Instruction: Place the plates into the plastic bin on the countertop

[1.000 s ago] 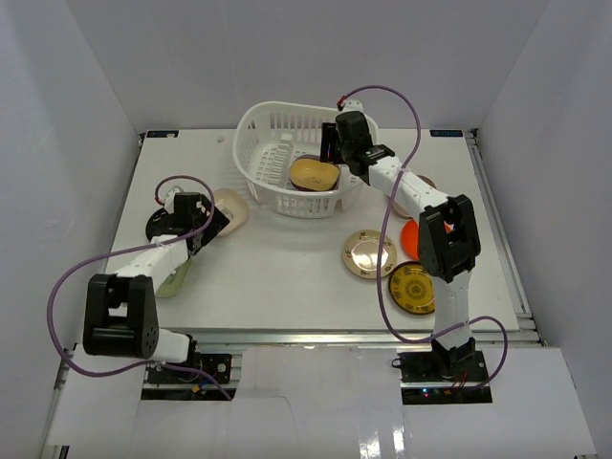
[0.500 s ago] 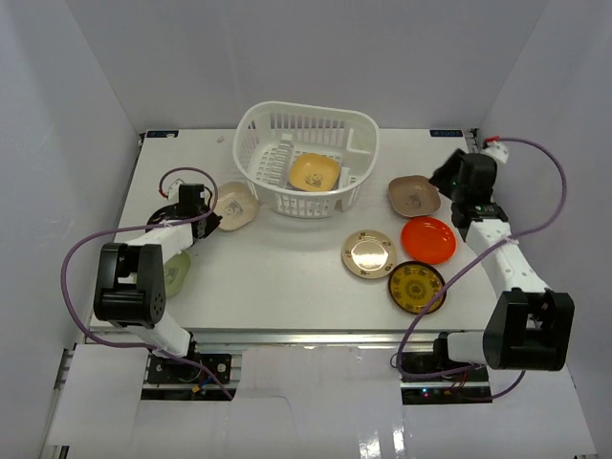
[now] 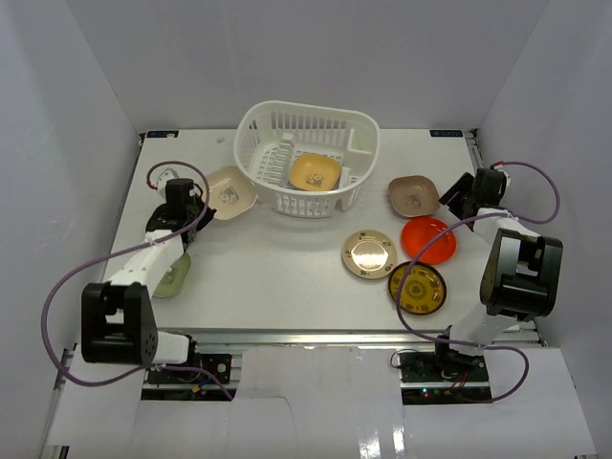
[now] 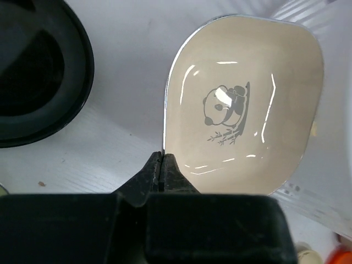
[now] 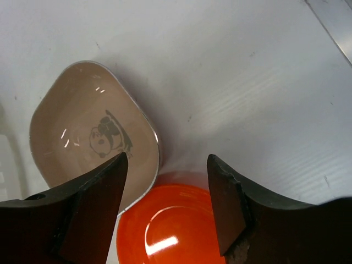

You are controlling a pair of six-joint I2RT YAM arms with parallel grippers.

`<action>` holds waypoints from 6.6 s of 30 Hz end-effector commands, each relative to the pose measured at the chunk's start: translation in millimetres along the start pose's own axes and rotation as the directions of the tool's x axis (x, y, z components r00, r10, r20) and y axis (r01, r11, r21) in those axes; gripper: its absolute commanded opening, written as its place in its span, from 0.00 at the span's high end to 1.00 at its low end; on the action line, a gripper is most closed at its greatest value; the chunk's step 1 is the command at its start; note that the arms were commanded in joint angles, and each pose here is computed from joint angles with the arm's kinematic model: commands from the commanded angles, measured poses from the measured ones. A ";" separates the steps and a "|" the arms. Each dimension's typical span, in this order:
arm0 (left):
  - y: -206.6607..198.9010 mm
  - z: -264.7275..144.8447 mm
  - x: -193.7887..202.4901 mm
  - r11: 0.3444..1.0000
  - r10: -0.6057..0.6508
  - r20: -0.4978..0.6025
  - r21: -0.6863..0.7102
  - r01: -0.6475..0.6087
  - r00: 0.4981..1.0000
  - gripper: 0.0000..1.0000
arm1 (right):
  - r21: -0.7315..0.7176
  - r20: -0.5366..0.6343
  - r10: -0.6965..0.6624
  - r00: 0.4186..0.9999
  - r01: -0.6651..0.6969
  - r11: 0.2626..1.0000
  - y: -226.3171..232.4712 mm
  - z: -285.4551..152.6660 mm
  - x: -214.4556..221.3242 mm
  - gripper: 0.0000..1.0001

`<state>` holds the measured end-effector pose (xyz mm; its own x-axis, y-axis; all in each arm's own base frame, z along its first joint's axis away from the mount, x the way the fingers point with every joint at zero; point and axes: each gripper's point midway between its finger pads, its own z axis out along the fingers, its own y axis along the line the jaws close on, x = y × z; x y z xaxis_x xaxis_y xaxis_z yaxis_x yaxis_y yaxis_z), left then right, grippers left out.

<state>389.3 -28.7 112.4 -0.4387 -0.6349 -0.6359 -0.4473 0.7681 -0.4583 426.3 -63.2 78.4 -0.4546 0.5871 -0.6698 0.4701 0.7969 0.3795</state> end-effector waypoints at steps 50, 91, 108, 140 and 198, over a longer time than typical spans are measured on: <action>-257.5 -50.2 -85.9 0.825 0.368 0.113 0.418 -0.380 0.923 0.13 | -0.506 0.345 -0.354 0.869 0.490 0.710 353.7 -137.0 -30.0 0.92; 74.8 -116.6 -123.3 0.983 -0.169 0.365 -0.008 0.185 0.915 0.21 | -0.902 0.111 -0.650 0.752 0.351 0.253 444.9 -291.8 363.2 0.23; -23.2 -198.4 -151.1 0.957 -0.039 0.395 0.278 -0.079 0.918 0.05 | -0.859 -0.258 -0.627 0.735 0.122 0.497 477.1 -225.6 519.6 0.26; 24.0 -131.4 -143.2 0.996 -0.080 0.355 0.068 0.059 0.932 0.08 | -0.707 0.342 -0.227 0.912 0.409 0.578 361.1 -241.5 69.9 0.92; 103.3 -23.0 -63.7 0.921 -0.386 0.106 -0.013 0.389 0.916 1.00 | -0.354 0.125 0.031 0.992 0.015 0.935 50.0 -143.4 58.4 0.21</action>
<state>349.8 108.7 64.0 -0.1706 -0.8715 -0.4598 -0.7255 0.4269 -0.5399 310.0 66.3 127.9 -0.4986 0.4926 -0.7133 0.0850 0.8466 0.5254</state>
